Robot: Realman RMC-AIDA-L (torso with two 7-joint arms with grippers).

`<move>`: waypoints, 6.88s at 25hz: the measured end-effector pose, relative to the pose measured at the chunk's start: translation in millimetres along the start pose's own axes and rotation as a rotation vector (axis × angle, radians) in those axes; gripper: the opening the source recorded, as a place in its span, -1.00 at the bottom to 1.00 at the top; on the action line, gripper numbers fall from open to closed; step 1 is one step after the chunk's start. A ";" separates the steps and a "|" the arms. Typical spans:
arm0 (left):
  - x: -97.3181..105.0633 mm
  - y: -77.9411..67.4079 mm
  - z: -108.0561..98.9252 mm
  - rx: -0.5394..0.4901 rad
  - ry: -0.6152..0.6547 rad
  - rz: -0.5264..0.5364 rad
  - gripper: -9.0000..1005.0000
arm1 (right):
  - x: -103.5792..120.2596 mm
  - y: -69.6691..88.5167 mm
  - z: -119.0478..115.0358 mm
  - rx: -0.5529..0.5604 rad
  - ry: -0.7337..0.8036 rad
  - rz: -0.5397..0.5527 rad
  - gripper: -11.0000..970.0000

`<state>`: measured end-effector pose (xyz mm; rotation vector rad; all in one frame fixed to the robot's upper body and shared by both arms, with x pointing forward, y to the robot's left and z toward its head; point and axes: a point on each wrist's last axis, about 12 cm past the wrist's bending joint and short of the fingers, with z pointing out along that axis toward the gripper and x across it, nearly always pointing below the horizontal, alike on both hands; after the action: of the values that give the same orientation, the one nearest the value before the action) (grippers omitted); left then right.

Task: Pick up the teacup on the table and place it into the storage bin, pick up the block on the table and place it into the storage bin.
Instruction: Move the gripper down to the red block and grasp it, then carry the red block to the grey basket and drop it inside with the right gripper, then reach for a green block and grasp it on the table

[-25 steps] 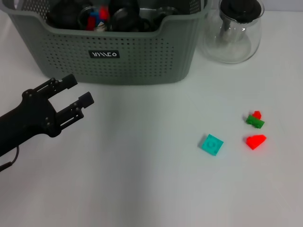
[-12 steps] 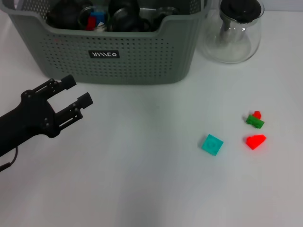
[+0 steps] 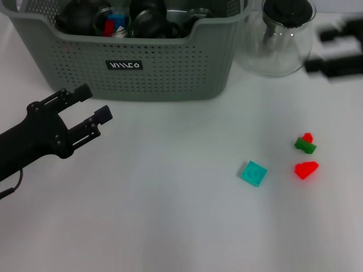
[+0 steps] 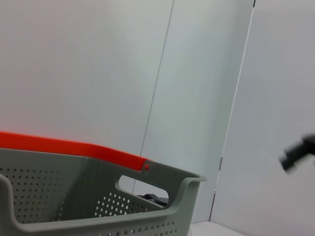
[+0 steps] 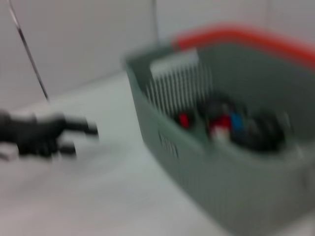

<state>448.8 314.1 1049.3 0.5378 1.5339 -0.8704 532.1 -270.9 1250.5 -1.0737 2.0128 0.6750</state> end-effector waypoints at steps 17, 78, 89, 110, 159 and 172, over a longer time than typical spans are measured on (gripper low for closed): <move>1.1 1.7 3.1 -0.007 0.009 -0.005 0.32 | 38.8 -19.1 53.7 0.197 0.570 0.183 0.23; 5.3 2.4 3.4 -0.030 0.023 -0.015 0.32 | 78.7 -31.2 134.7 0.266 0.636 0.151 -0.48; 5.4 2.4 3.4 -0.030 0.023 -0.015 0.32 | 73.5 -33.0 124.9 0.267 0.606 0.182 -0.54; 3.1 4.8 3.4 -0.035 0.018 -0.011 0.31 | -46.4 -8.2 59.6 -0.075 -0.143 0.041 -0.61; -2.3 -7.1 19.5 0.237 0.139 -0.040 0.31 | 21.8 -7.9 5.2 0.048 0.208 0.203 0.33; -1.7 -3.6 24.3 0.223 0.153 -0.035 0.32 | 54.0 -25.1 60.4 0.125 0.543 0.434 0.11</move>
<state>461.6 293.2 1052.1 0.7552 1.5975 -1.0548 555.4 -264.8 1169.2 -0.8030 2.7652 0.4905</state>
